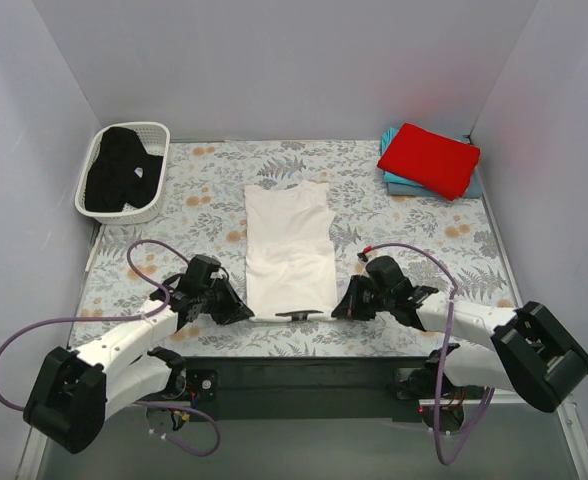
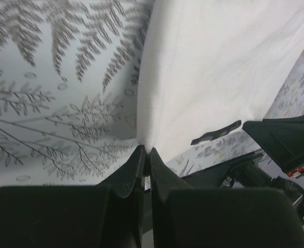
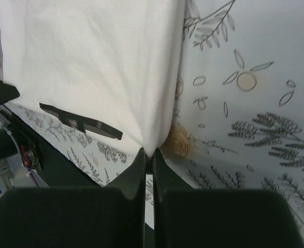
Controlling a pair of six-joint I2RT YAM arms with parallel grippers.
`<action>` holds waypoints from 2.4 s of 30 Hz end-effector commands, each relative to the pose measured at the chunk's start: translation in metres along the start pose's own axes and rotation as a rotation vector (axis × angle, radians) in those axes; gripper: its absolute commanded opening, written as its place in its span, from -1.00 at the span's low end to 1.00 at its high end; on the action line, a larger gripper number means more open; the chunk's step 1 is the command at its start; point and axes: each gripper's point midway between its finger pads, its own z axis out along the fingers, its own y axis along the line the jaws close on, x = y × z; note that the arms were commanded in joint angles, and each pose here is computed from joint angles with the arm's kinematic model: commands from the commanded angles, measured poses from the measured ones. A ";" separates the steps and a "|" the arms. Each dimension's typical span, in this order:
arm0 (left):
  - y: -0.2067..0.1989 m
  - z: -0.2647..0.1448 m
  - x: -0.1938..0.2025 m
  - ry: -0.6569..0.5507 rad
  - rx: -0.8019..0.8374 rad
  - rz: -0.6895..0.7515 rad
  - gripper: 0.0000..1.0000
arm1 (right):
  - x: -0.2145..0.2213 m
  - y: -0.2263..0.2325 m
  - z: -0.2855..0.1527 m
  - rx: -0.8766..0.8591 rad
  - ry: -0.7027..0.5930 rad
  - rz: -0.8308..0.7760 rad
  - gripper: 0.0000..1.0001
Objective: Fold and stack the t-shirts
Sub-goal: Fold the tshirt
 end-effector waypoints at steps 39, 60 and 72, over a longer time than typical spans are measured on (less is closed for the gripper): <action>-0.186 -0.089 -0.119 -0.217 0.225 0.080 -1.00 | -0.172 0.130 -0.089 0.036 -0.277 -0.332 -0.97; -0.205 0.012 -0.285 -0.298 0.367 0.036 -1.00 | -0.337 0.096 0.031 -0.010 -0.283 -0.297 -0.97; -0.173 -0.008 -0.331 -0.483 0.189 -0.043 -0.13 | -0.369 0.084 0.010 -0.005 -0.339 -0.288 0.94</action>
